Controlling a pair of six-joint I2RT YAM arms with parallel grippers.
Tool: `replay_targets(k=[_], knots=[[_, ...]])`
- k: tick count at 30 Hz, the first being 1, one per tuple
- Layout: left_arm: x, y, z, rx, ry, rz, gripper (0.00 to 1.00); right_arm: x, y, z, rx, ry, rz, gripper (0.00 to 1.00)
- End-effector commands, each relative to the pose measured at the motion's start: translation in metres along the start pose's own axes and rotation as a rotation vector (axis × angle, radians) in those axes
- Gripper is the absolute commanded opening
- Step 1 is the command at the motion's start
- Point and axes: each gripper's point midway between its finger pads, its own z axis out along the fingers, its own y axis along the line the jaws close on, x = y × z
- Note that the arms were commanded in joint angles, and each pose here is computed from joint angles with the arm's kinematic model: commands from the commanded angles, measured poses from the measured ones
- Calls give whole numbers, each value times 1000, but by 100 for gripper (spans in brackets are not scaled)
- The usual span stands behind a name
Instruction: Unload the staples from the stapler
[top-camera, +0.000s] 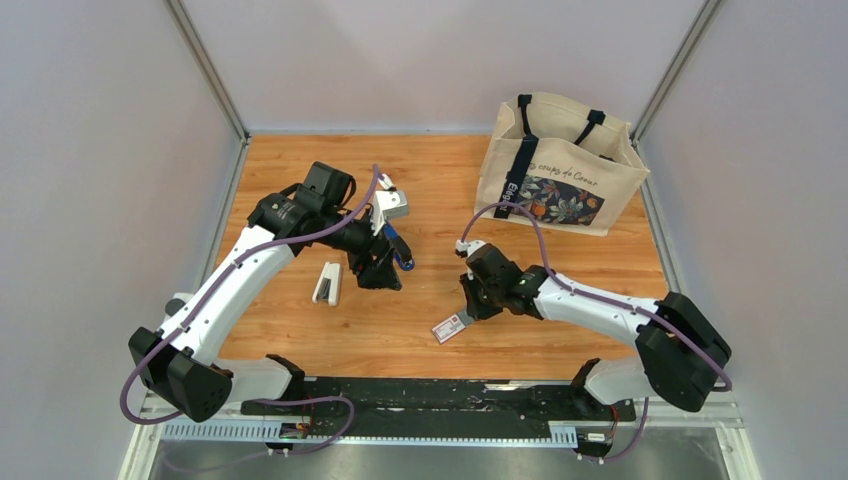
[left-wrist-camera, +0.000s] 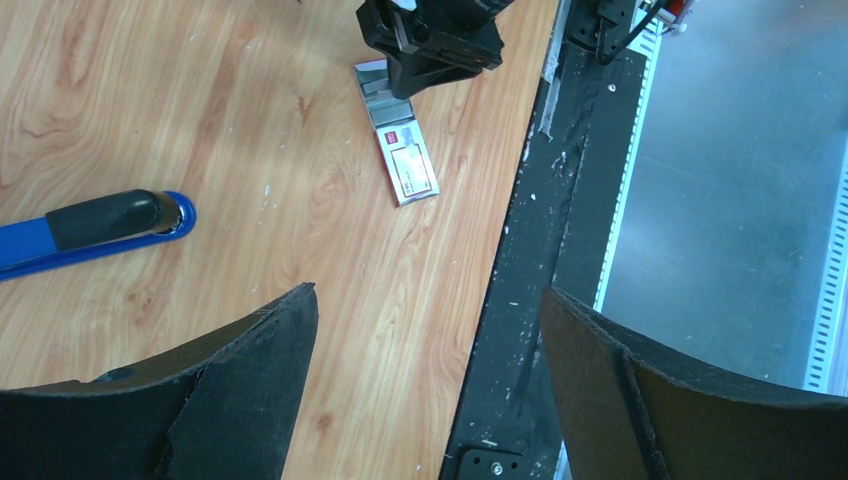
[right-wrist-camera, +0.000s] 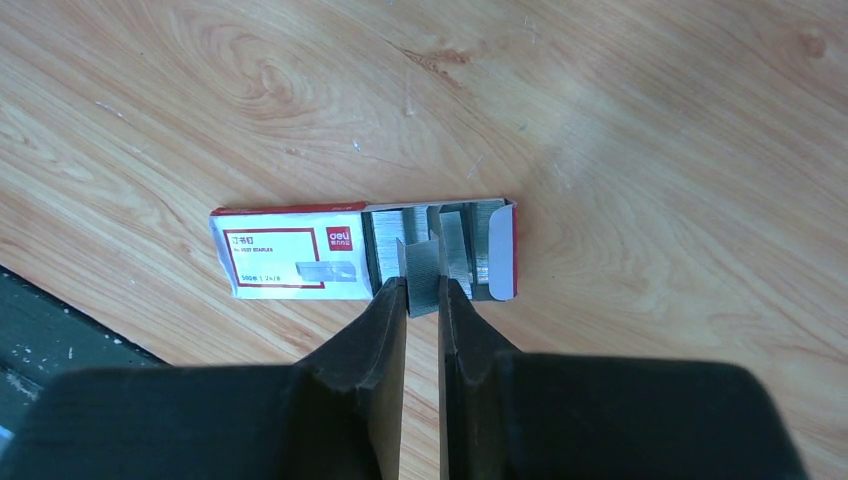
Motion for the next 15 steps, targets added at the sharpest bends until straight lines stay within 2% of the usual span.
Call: replay_targets(k=[1,15], knots=[[-1,-6,-4,13,-18,38,89,-3,-7,2,60,-23,-30,13],[0,-7,-5,12,-20,45,89,0,-10,8,141,-4,-86,13]])
